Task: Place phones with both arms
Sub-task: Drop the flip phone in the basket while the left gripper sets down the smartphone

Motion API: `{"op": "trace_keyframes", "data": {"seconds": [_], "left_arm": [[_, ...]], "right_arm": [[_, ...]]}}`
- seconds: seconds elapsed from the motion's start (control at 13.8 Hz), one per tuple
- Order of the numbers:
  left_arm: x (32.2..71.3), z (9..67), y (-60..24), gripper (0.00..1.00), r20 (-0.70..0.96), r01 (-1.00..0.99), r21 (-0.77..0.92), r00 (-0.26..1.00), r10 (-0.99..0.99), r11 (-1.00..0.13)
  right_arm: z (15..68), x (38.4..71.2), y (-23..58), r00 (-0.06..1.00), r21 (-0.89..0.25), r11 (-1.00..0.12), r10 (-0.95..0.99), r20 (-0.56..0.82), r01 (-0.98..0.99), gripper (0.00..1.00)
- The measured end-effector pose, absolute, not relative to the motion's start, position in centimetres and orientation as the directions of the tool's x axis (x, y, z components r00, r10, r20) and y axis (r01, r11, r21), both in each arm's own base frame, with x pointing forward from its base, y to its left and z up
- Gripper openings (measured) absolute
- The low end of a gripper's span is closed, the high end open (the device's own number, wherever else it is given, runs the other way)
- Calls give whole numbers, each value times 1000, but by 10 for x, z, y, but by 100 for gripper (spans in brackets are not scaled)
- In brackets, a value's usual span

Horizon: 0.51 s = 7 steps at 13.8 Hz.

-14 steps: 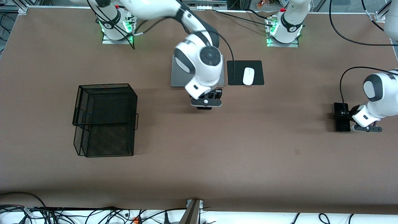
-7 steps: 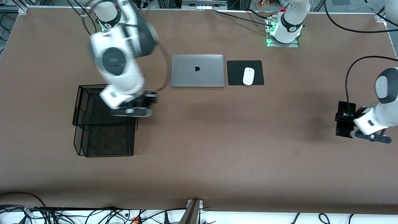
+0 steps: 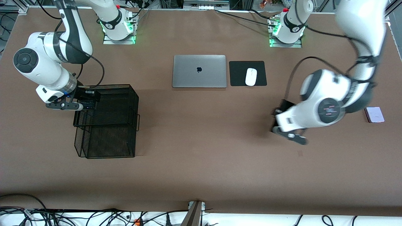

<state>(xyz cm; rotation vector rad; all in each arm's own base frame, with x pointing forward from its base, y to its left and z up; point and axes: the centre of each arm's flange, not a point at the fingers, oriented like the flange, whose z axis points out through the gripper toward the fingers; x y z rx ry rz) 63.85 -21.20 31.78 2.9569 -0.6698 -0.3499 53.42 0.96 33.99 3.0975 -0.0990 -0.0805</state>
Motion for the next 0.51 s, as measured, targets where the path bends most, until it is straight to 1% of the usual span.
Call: {"op": "trace_keyframes", "data": {"seconds": [0.15,0.36,0.51], "left_arm": [[619,290,-292,79,-162,-383,144,901,-403,-912],[568,248,-412,79,-114,-241,152,959,-259,-959],[537,223,-462,79,-93,-161,162,980,-177,-974]], "right_arm": [[326,533,0,995,57,-995,-86,-59,-83,79],[309,536,-3,991,66,-992,-110,-73,-105,79],[307,538,-1,991,65,-992,-115,-73,-110,79]]}}
